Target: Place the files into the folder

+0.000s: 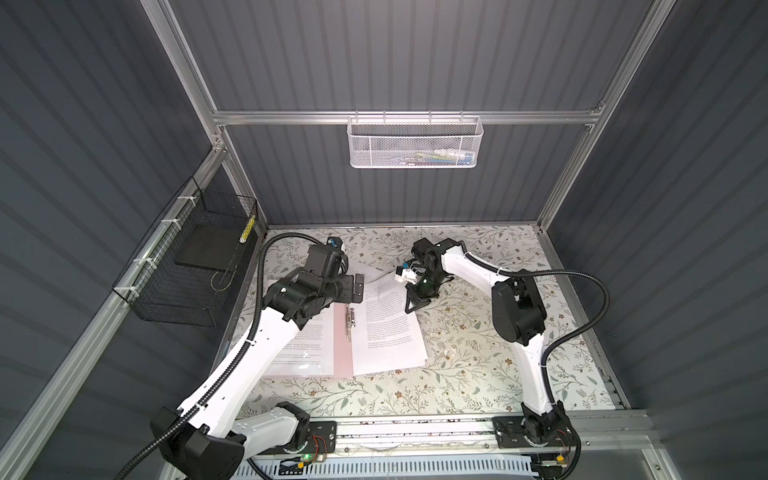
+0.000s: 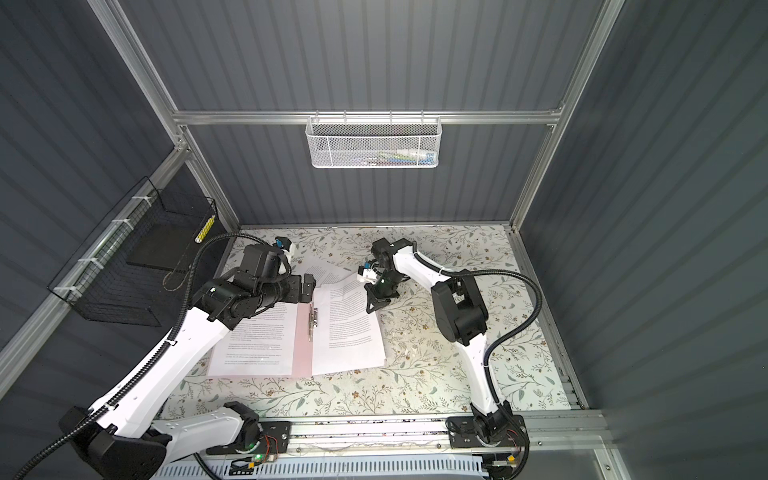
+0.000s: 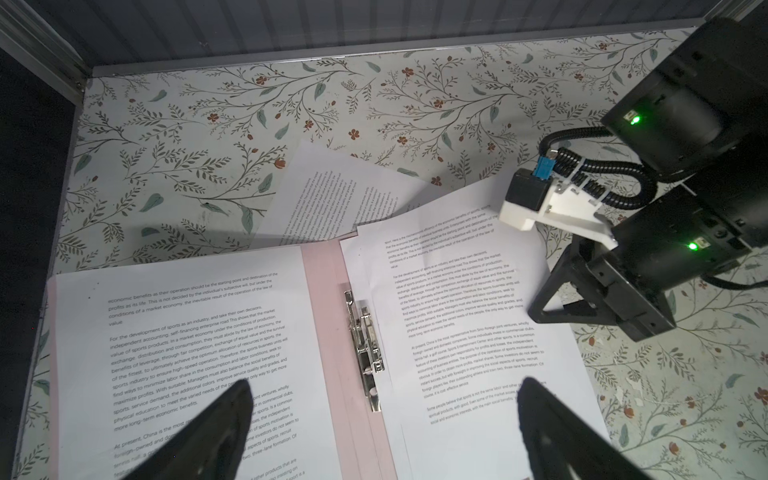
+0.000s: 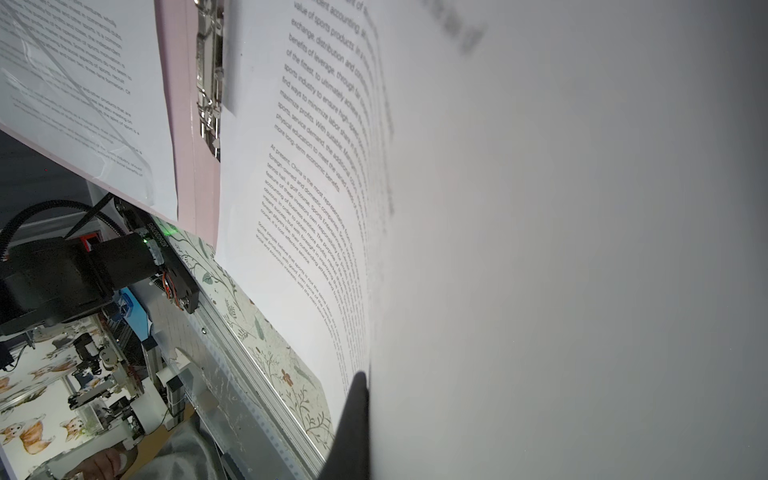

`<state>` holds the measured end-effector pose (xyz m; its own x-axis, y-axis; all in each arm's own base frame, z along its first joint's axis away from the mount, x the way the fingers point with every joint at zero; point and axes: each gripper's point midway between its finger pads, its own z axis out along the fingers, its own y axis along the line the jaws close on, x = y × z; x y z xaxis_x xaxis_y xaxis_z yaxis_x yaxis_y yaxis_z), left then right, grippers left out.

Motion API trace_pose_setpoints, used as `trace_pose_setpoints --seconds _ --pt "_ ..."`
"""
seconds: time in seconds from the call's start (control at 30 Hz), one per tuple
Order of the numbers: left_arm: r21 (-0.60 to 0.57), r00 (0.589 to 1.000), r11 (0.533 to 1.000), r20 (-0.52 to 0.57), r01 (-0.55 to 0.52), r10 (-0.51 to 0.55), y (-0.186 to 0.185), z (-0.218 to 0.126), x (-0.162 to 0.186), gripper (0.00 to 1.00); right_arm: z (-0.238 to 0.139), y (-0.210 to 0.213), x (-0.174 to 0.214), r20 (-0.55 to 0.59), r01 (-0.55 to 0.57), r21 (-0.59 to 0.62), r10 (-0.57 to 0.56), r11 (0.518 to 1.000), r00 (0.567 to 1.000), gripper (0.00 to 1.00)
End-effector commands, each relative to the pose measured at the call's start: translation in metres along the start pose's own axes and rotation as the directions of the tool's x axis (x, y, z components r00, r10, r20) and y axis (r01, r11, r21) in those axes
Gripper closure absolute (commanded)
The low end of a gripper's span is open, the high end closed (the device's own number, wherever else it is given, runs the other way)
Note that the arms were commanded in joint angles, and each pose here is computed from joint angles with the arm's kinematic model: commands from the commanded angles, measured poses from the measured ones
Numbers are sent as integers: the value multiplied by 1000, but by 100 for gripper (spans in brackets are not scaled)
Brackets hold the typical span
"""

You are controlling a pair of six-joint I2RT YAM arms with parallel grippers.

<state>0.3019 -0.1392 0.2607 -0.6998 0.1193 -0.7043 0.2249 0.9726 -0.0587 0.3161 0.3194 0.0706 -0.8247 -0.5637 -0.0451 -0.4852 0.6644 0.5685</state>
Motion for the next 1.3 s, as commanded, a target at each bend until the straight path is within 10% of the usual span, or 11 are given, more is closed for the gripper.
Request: trace_pose_setpoints --seconds 0.0,1.27 --pt "43 1000 999 -26 8 -7 -5 2 10 0 11 2 6 -31 -3 -24 2 1000 1000 96" --pt "184 992 983 -130 28 -4 -28 14 46 0 24 8 2 -24 -35 -56 34 998 999 85"
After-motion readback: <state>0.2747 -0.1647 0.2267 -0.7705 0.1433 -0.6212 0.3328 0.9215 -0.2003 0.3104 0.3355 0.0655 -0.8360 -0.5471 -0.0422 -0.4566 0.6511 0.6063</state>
